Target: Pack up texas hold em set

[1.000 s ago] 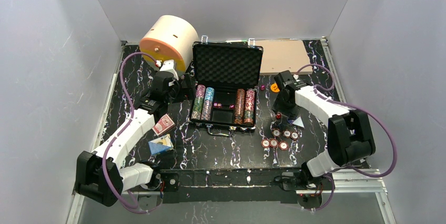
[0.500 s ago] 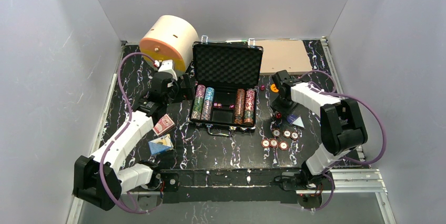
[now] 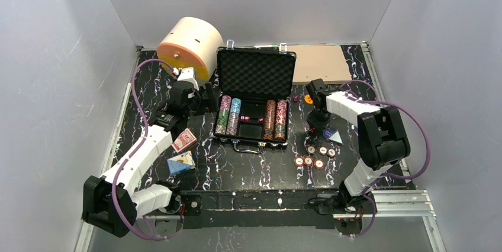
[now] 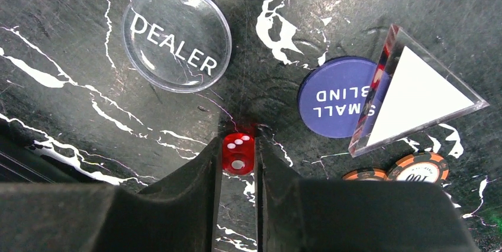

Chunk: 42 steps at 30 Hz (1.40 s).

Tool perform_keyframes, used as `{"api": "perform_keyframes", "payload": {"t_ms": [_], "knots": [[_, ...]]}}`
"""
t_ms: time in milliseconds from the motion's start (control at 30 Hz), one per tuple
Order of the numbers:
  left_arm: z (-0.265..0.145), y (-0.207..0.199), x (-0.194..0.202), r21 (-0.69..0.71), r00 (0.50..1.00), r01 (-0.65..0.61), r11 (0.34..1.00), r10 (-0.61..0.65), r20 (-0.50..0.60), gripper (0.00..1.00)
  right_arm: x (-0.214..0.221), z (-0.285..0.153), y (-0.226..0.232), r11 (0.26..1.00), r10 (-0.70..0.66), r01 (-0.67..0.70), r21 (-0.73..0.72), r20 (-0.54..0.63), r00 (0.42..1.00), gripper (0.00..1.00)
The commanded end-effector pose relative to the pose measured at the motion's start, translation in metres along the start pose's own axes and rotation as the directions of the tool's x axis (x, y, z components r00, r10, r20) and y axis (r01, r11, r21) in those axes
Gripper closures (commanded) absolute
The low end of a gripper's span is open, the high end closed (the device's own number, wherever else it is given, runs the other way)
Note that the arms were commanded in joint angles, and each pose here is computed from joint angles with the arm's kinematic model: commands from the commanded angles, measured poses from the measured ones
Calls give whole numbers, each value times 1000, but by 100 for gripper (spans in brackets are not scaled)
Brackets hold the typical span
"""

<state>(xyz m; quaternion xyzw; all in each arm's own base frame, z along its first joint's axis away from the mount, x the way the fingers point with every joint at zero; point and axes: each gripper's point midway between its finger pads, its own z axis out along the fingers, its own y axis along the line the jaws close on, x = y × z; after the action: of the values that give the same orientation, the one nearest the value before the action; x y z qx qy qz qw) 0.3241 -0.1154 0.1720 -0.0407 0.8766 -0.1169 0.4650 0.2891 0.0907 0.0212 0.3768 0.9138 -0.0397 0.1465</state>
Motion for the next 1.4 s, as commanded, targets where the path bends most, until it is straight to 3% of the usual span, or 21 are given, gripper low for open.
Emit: {"api": "perform_keyframes", "payload": {"t_ms": [0,267,367,467,767,967,1367], "knots": [[-5,1,-6,-12,1000,-10,1000,10,19,2,-14,-12,10,999,9,-8,-32,37,999,78],[-7,1,-12,-16,999,-10,1000,10,31,2,-10,-78,63,966,-90,108,-236,88,992,82],[-7,4,-13,-39,999,-10,999,11,33,2,5,-133,108,901,-147,223,-372,222,964,83],[-6,6,-11,-48,1000,-7,999,9,27,2,26,-164,144,832,-204,303,-465,251,946,82],[-4,6,-11,-51,1000,-6,999,7,23,2,94,-154,201,687,-443,506,-523,251,861,79],[-4,9,-6,-60,1000,-12,998,13,16,2,122,-127,216,658,-549,570,-492,203,810,79],[-4,17,2,-90,1000,-26,996,26,1,2,138,-88,209,686,-623,609,-399,112,774,76]]}}
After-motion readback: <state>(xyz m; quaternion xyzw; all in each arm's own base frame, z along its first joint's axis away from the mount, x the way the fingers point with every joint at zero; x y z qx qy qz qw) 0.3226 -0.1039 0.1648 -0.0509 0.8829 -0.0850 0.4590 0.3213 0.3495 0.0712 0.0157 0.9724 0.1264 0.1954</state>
